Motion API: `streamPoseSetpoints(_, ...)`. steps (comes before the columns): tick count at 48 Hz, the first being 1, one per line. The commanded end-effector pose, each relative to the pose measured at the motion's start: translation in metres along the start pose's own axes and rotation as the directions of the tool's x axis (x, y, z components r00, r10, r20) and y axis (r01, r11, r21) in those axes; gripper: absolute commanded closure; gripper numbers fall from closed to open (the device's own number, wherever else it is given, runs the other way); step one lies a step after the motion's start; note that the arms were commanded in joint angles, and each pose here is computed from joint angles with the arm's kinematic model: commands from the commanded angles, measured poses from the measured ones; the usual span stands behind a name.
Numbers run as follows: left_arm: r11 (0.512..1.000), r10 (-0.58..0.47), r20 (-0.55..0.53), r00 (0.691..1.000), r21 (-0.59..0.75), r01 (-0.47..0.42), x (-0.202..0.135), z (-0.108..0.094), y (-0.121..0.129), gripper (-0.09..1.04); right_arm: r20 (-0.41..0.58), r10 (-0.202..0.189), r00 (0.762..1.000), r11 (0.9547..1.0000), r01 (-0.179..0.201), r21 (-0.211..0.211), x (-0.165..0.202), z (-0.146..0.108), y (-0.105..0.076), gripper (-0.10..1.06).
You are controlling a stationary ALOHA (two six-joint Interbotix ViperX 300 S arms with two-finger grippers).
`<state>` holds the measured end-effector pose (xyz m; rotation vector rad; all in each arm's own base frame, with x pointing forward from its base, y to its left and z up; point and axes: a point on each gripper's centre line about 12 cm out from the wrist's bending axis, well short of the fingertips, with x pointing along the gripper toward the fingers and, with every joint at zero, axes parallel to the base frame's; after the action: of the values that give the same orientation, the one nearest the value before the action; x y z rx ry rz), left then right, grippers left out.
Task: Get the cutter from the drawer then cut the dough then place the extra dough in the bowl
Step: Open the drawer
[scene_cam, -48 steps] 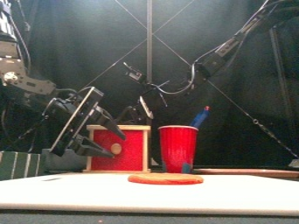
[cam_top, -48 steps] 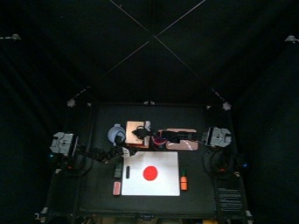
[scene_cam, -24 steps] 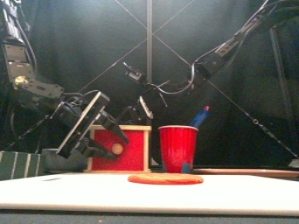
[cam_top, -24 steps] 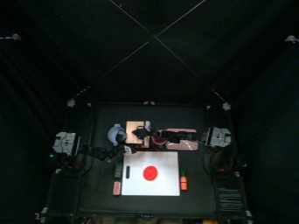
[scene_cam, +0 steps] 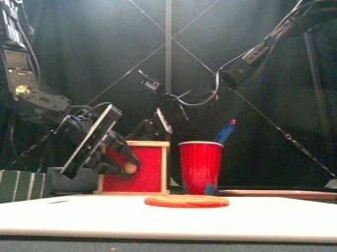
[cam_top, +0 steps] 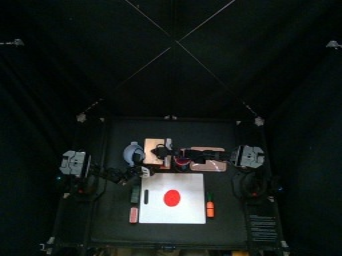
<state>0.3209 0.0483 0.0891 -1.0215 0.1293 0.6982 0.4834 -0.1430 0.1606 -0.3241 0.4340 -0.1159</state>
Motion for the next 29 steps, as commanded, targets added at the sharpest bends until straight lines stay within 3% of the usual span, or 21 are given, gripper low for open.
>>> streamPoseSetpoints(1, 1.0, -0.027, -0.033, 0.999, -0.002, 0.027, -0.006, -0.007, -0.011, 0.35, 0.01, -0.004, 1.0, 1.0, 0.004, -0.004, -0.002, 0.008, -0.001, 1.01)
streamPoseSetpoints(29, 0.999, -0.045, -0.202, 0.978, 0.015, 0.049, -0.025, -0.054, -0.03, 0.35, -0.008, -0.019, 1.0, 0.9998, 0.019, -0.004, 0.0, 0.011, -0.008, 1.01)
